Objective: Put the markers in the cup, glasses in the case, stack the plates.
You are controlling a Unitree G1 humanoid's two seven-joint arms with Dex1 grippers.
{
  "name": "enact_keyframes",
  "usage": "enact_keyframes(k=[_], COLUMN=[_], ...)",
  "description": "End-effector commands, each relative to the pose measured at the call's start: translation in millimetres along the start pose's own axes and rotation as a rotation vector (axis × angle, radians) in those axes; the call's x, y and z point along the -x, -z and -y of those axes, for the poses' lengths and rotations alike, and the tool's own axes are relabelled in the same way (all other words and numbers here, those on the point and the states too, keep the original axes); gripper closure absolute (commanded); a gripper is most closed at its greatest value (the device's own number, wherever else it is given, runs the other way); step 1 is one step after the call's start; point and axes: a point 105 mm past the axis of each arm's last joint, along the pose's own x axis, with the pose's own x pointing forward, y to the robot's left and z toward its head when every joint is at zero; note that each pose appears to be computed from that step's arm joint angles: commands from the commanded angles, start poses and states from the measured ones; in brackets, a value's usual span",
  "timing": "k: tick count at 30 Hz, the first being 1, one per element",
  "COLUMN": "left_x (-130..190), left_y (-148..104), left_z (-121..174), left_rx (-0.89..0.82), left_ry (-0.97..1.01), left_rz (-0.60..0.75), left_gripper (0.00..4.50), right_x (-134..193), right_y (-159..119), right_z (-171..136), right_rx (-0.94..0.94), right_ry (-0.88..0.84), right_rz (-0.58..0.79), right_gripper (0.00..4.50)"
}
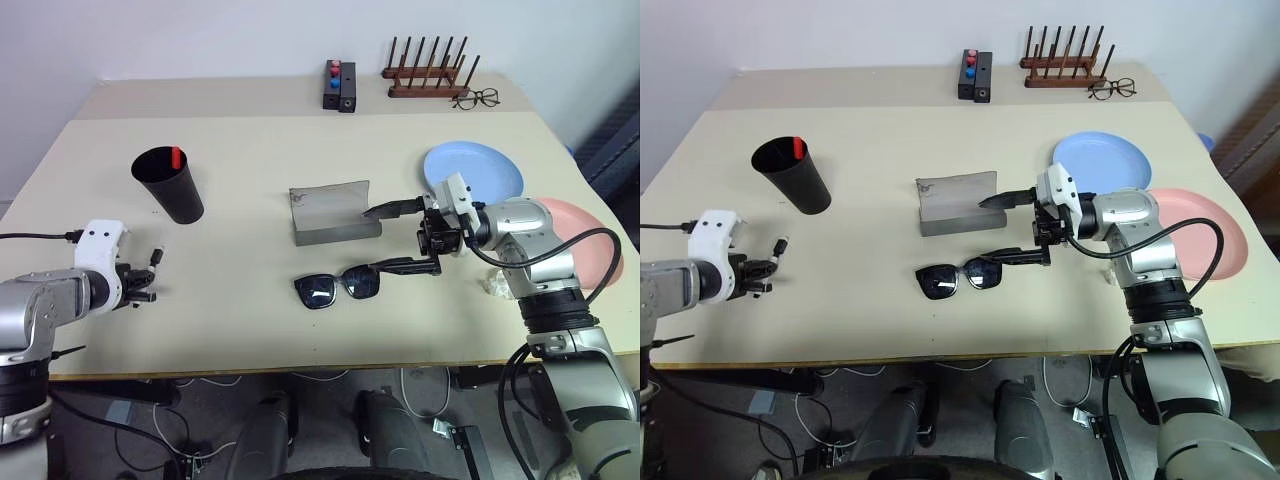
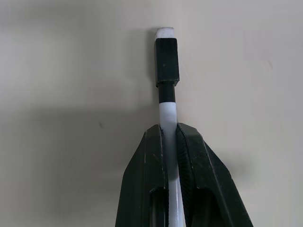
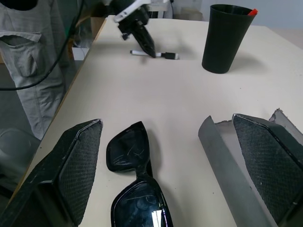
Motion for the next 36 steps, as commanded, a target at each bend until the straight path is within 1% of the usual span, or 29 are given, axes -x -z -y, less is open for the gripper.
enact_keyframes(k=[1,3,5,6,8,10,11,12,14,15,18,20,22,24,27,32,36], left_x=[11.9,14.5,17.4,18.3,18.2,16.5,17.1,16.5,23.3,27.2,29.9,35.7,38.5,41.9,48.3,52.6,54.1], left_y=[-25.2,-31.9,-32.4,-36.4,-42.9,-72.6,-82.9,-97.1,-136.7,-149.8,-171.7,-184.4,-192.4,-197.1,-201.6,-203.5,-202.4], left_z=[36.8,50.5,72.7,82.2,93.1,98.9,100.1,101.1,94.7,92.3,86.4,75.5,59.8,45.4,28.3,13.1,7.6], left_rx=[-0.178,-0.232,-0.272,-0.306,-0.351,-0.395,-0.41,-0.396,-0.384,-0.357,-0.247,-0.2,-0.153,-0.093,0.017,0.069,0.078], left_ry=[0.163,0.229,0.348,0.387,0.424,0.371,0.344,0.328,0.2,0.167,0.17,0.1,-0.008,-0.074,-0.129,-0.201,-0.23], left_rz=[0.149,0.216,0.238,0.276,0.324,0.515,0.587,0.658,0.898,0.984,1.097,1.186,1.229,1.263,1.31,1.34,1.347], left_gripper=[4.43,4.43,4.43,4.43,4.43,4.43,4.43,4.43,4.43,4.43,4.43,4.43,4.43,4.43,4.43,4.43,4.43], right_x=[5.0,4.7,4.3,4.3,4.2,4.7,5.0,5.2,4.4,3.7,-0.9,-4.1,-7.5,-11.1,-14.8,-16.2,-17.6], right_y=[-9.7,-9.9,-10.4,-10.7,-11.2,-12.7,-13.3,-14.1,-15.0,-14.8,-16.3,-17.7,-19.8,-23.8,-32.4,-53.5,-59.8], right_z=[2.6,2.7,3.0,3.3,4.0,5.8,6.4,7.7,11.4,13.1,19.3,23.0,25.4,28.9,33.1,37.6,38.7], right_rx=[0.034,0.035,0.037,0.038,0.042,0.044,0.045,0.045,0.052,0.054,0.054,0.053,0.059,0.071,0.084,0.094,0.103], right_ry=[0.025,0.025,0.027,0.03,0.036,0.05,0.054,0.062,0.084,0.093,0.124,0.138,0.144,0.154,0.161,0.162,0.156], right_rz=[0.028,0.028,0.029,0.03,0.031,0.037,0.039,0.044,0.05,0.05,0.08,0.102,0.119,0.143,0.198,0.328,0.362], right_gripper=[0.0,0.0,0.0,0.0,0.0,0.0,0.0,0.0,0.0,0.0,0.0,0.0,0.0,0.0,0.0,0.0,0.0])
